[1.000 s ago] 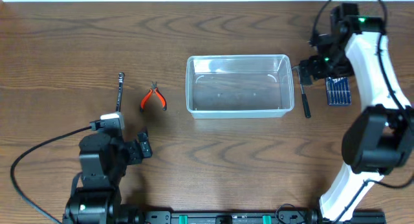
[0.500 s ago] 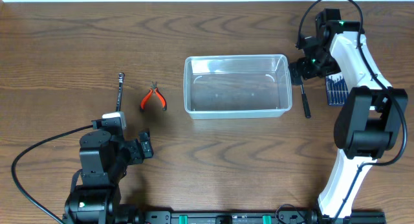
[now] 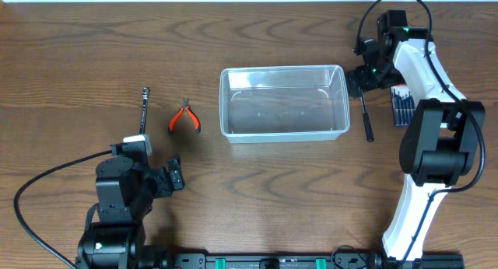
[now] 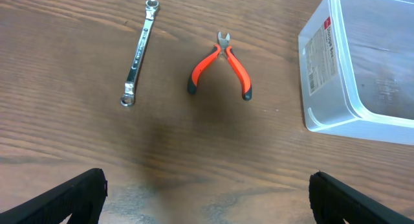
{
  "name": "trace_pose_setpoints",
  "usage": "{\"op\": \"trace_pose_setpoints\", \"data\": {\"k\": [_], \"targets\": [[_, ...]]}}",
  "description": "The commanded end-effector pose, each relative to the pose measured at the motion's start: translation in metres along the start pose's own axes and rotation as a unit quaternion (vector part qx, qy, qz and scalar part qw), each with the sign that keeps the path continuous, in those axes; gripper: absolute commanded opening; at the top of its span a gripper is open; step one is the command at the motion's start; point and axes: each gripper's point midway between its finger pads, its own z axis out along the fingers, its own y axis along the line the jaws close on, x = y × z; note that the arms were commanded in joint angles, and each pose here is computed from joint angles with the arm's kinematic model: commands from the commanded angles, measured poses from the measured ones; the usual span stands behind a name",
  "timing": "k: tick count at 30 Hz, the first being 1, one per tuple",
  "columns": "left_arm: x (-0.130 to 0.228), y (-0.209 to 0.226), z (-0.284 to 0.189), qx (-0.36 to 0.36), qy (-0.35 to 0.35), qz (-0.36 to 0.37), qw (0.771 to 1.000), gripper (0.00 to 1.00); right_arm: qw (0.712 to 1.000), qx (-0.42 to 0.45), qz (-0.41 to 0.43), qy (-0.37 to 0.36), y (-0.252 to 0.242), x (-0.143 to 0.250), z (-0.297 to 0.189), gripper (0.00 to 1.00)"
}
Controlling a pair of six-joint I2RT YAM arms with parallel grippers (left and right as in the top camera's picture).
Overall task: Pack container
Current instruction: 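Move the right gripper over the claw hammer and grasp its handle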
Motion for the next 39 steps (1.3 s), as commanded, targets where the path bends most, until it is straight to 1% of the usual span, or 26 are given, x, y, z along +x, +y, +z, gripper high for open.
{"op": "trace_pose_setpoints", "data": {"k": [1,17,23,28,31,34,39], "targets": [[-0.010,0.000,-0.006,-0.002,-0.012,-0.001,1.000,0.98,1.000,-0.003,-0.011,0.000,0.003,-0.005,0.008,0.99],[-0.009,0.000,-0.006,-0.002,-0.011,-0.001,1.000,0.98,0.999,-0.015,0.008,0.029,0.007,0.003,0.043,0.99],[-0.009,0.000,-0.006,-0.002,-0.011,-0.001,1.000,0.98,0.999,-0.020,0.012,0.030,0.009,0.004,0.044,0.92],[-0.009,0.000,-0.006,-0.002,-0.011,-0.001,1.000,0.98,0.999,-0.019,0.023,0.031,0.009,0.004,0.044,0.84],[-0.009,0.000,-0.006,-0.002,-0.011,-0.002,1.000,0.98,0.999,-0.020,0.023,0.032,0.009,0.005,0.044,0.76],[-0.009,0.000,-0.006,-0.002,-0.011,-0.002,1.000,0.98,0.999,-0.020,0.023,0.032,0.009,0.005,0.044,0.62],[-0.009,0.000,-0.006,-0.002,-0.011,-0.001,1.000,0.98,0.999,-0.020,0.023,0.032,0.009,0.005,0.044,0.47]]}}
